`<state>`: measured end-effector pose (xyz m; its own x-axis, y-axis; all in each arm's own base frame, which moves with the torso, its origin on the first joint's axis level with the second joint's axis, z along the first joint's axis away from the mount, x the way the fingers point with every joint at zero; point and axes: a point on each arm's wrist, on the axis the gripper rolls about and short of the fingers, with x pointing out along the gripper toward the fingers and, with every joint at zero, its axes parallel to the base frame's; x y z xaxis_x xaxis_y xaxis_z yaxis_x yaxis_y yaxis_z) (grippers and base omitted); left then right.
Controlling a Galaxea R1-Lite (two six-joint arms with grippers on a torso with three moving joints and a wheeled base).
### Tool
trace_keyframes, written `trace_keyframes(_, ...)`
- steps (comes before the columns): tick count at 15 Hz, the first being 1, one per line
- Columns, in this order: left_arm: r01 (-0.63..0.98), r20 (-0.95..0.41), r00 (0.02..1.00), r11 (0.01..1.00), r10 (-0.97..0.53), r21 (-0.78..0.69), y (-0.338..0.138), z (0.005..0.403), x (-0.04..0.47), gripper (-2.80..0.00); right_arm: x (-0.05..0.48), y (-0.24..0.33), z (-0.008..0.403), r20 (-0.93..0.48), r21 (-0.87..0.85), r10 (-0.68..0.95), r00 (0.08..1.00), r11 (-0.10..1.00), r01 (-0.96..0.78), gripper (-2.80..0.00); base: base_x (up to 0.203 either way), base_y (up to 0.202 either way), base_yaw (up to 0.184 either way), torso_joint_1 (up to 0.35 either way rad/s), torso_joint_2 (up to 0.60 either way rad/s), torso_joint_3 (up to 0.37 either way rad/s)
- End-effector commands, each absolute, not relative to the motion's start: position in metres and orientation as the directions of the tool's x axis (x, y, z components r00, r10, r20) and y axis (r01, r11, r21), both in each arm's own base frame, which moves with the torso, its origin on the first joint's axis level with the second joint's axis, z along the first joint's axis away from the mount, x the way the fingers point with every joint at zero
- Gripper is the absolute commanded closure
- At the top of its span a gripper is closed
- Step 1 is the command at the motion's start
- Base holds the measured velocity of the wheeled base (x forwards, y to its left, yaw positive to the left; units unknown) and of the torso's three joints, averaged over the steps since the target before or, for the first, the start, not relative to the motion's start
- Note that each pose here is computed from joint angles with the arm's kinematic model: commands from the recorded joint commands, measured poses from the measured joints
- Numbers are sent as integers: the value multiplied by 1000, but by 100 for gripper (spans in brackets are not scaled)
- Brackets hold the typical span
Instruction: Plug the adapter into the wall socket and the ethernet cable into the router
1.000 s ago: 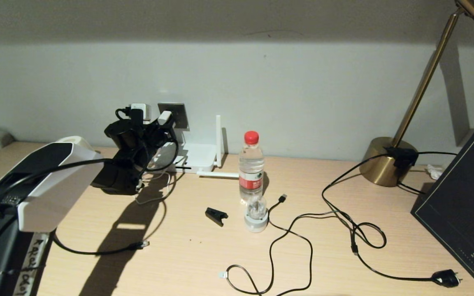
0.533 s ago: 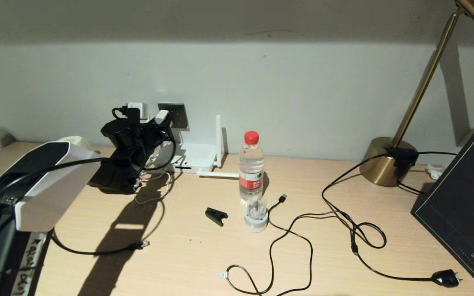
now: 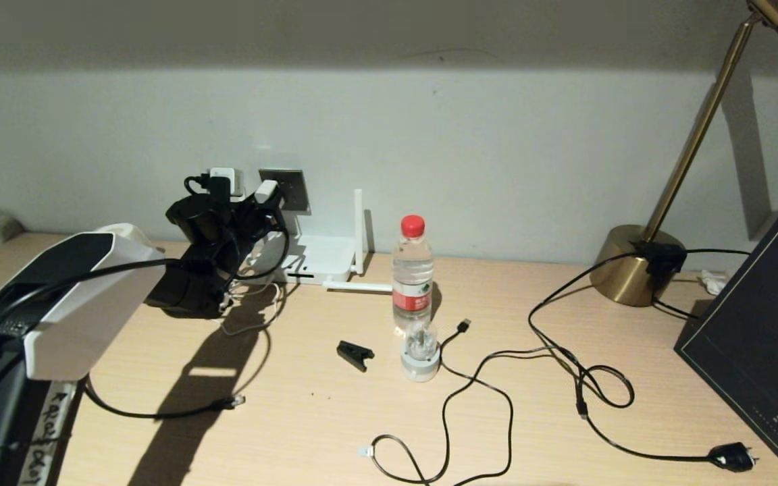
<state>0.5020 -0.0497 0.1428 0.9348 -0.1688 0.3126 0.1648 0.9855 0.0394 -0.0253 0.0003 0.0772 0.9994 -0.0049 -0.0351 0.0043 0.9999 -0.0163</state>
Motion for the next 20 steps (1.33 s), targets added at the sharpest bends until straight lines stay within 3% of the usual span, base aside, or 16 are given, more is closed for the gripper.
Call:
trace_keyframes(1,168,316,933,985,-172,40,-51,141,503,0,-25,0,77,-35,-17,-5,999,1000,4,0,0,0,0,0,0,0)
trace_keyframes(20,174,316,932,984,-178,39,-56,141,502,0,-25,0,77,-37,-17,-5,999,1000,4,0,0,0,0,0,0,0)
